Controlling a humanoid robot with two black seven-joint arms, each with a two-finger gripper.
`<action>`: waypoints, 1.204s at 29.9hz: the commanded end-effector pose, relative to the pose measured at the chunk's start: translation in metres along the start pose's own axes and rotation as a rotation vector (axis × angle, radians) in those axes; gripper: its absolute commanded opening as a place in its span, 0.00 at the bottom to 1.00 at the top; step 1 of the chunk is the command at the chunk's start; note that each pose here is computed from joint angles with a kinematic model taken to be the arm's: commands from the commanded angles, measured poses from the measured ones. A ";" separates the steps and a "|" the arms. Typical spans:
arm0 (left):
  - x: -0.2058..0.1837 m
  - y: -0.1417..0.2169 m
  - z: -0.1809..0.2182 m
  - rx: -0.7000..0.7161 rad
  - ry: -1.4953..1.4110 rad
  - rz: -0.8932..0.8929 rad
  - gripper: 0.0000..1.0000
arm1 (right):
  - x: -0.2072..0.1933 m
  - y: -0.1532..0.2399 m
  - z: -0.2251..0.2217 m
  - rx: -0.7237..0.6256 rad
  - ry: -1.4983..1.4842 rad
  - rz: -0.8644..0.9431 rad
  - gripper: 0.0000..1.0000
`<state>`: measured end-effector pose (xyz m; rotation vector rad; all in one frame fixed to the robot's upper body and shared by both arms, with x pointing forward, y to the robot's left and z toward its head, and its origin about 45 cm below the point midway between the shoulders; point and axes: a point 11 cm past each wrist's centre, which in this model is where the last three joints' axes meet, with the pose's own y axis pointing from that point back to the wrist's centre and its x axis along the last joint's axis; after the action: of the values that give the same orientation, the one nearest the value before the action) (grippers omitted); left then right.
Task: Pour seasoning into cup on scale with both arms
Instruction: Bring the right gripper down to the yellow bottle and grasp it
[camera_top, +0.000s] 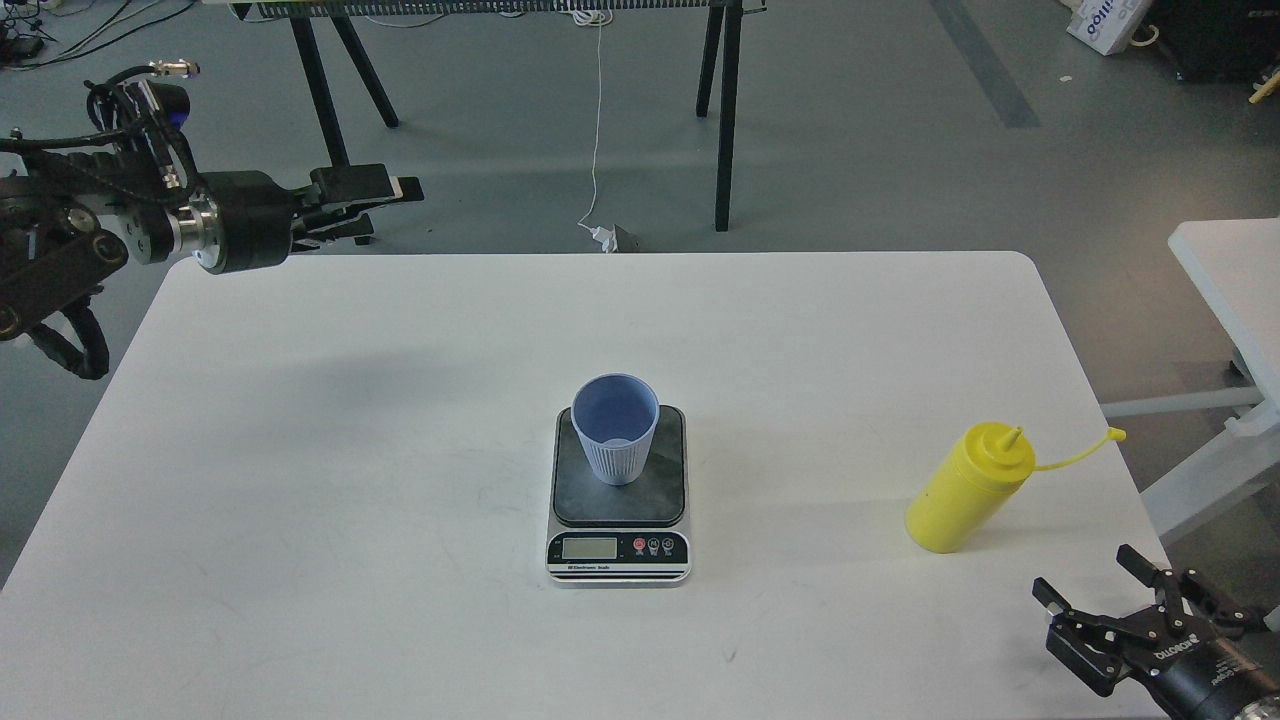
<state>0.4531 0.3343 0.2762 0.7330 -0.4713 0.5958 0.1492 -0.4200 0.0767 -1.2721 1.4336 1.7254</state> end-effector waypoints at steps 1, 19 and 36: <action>0.000 0.001 -0.001 0.002 0.002 0.001 0.97 | -0.002 -0.010 0.011 -0.031 0.020 -0.017 1.00; -0.009 0.007 -0.017 0.030 0.025 -0.005 0.98 | -0.046 -0.060 0.018 -0.087 0.125 -0.147 1.00; -0.011 0.014 -0.027 0.052 0.035 -0.002 0.99 | -0.043 -0.079 0.036 -0.080 0.135 -0.166 0.98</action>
<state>0.4411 0.3581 0.2601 0.7698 -0.4261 0.6195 0.2241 -0.3524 0.0850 -1.5515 1.2713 1.6397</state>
